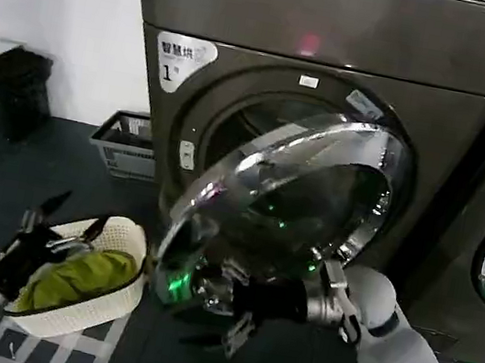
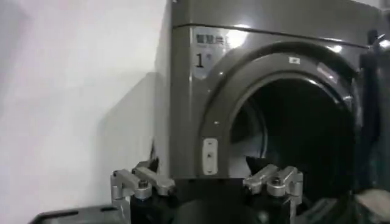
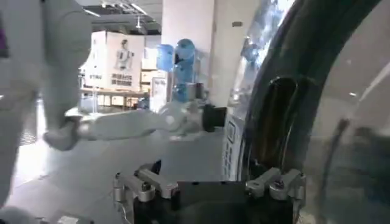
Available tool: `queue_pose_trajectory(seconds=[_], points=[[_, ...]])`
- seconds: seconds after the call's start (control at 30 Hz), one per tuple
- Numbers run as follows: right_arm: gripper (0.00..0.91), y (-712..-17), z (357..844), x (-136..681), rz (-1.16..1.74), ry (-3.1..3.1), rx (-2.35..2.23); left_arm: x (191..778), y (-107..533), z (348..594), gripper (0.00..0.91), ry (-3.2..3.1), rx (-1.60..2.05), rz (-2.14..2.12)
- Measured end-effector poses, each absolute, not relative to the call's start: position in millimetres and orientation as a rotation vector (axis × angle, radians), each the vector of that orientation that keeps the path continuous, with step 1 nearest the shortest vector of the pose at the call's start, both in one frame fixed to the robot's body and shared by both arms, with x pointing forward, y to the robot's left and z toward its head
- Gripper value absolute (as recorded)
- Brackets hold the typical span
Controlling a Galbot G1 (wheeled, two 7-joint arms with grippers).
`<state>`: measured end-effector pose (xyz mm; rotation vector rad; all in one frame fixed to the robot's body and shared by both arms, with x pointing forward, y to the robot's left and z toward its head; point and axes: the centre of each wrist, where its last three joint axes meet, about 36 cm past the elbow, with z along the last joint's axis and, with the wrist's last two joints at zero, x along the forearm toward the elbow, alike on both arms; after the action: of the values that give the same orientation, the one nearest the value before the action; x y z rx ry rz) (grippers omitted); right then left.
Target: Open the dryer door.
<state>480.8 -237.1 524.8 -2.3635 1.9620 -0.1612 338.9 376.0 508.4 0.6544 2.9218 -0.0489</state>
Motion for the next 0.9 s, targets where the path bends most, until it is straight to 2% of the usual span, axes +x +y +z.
queue_pose_trajectory(seconds=[0.5, 0.9], points=[[0.907, -296.4, 535.5, 447.4, -0.169, 2.024, -2.299, 399.3, 351.7, 531.4, 0.907, 2.835, 1.005, -0.076], [0.907, -372.7, 539.4, 413.5, -0.247, 2.213, -2.160, 436.0, 333.8, 537.9, 0.907, 2.806, 1.251, -0.176]])
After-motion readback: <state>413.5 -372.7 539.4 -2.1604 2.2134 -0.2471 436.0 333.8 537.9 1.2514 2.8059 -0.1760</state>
